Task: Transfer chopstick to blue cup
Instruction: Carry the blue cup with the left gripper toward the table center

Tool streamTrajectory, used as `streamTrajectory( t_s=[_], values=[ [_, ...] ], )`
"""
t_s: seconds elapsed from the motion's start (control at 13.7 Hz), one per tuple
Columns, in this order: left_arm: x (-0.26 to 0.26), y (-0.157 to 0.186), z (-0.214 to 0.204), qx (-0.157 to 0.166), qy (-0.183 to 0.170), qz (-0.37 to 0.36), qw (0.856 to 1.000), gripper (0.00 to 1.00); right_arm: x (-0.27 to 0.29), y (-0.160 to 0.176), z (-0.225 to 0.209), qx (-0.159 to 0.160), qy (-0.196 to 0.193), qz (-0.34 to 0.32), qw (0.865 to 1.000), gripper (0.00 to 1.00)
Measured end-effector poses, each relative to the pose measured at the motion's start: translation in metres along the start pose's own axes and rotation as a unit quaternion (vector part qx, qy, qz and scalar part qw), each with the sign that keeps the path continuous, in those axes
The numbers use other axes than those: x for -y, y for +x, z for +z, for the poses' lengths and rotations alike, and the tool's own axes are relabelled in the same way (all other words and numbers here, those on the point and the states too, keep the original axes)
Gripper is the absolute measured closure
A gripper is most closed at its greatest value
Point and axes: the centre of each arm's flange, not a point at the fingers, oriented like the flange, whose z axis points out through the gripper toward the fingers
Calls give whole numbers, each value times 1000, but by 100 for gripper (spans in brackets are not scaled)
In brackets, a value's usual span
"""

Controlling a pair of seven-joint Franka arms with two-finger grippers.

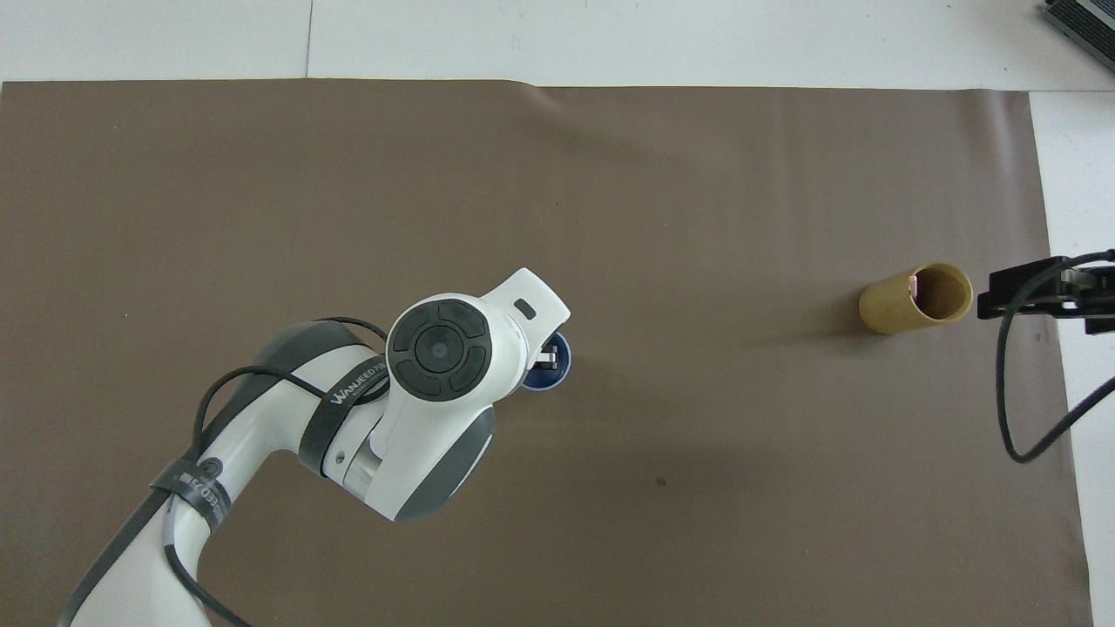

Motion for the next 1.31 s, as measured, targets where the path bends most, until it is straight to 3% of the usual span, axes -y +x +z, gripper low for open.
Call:
streamTrajectory(
  t_s=[0.51, 0.66, 0.73, 0.87, 1.09, 1.31],
  values=[
    [-36, -14, 10, -2, -7, 28, 1000, 96, 0, 0, 0, 0, 0, 0, 1000, 0],
    [-37, -15, 20, 4, -3, 29, 1000, 83, 0, 0, 0, 0, 0, 0, 1000, 0],
    [-37, -15, 21, 5, -3, 29, 1000, 83, 0, 0, 0, 0, 0, 0, 1000, 0],
    [-38, -15, 21, 5, -3, 29, 1000, 67, 0, 0, 0, 0, 0, 0, 1000, 0],
    [-36, -12, 11, 4, -2, 26, 1000, 34, 0, 0, 0, 0, 0, 0, 1000, 0],
    [-11, -7, -29, 16, 13, 22, 1000, 1, 0, 0, 0, 0, 0, 0, 1000, 0]
  ],
)
